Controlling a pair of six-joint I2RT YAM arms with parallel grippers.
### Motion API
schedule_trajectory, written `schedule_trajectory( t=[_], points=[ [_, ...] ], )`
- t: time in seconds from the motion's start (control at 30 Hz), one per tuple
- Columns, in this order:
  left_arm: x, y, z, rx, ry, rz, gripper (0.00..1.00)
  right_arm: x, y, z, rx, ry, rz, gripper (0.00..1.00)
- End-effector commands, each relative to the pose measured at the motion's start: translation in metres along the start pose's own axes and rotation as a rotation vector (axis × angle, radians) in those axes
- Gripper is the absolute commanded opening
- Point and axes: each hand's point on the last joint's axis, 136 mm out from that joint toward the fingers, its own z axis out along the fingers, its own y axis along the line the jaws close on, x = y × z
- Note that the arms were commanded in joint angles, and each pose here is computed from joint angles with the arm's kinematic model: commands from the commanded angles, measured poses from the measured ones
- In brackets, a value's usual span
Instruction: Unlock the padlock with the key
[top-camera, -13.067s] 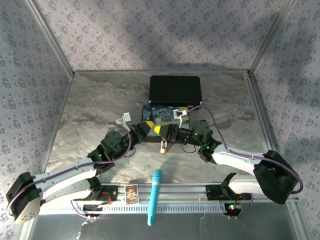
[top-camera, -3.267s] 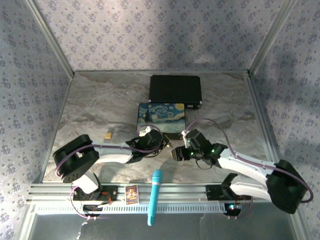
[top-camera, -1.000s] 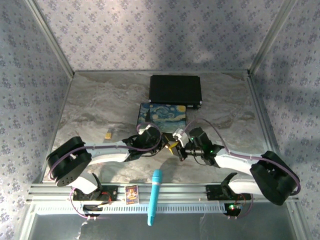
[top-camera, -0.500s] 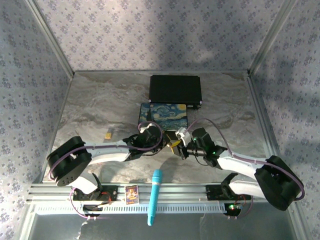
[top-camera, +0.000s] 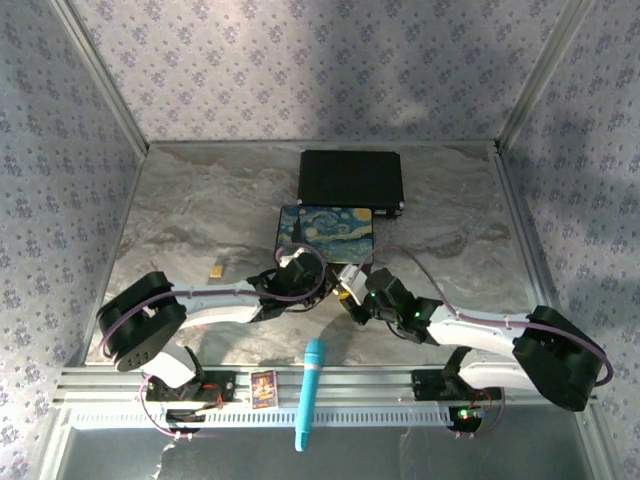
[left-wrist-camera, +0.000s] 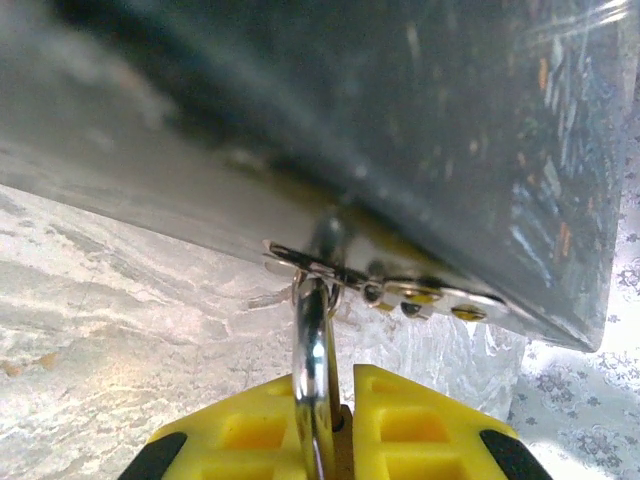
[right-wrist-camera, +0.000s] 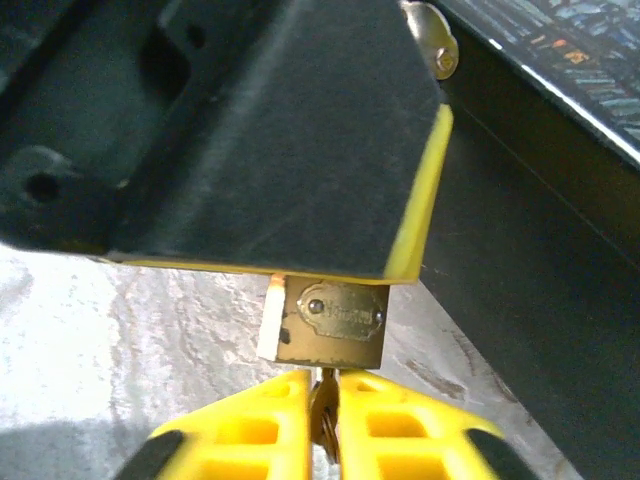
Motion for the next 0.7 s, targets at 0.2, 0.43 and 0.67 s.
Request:
schedule_trajectory(
  t=[0.2, 0.43, 0.67],
  points=[
    [0.035, -0.027, -0.002, 0.100, 0.159, -0.025, 0.00, -0.019, -0.037, 0.000, 0.254, -0.040, -0.031, 0.05],
    [0.039, -0.029, -0.002, 0.112, 0.175, -0.031, 0.00, -0.019, -0.046, 0.000, 0.234, -0.053, 0.039, 0.12],
    [0.046, -0.032, -0.003, 0.117, 0.199, -0.019, 0.00, -0.025, -0.045, 0.000, 0.078, -0.106, 0.153, 0.00]
  ],
)
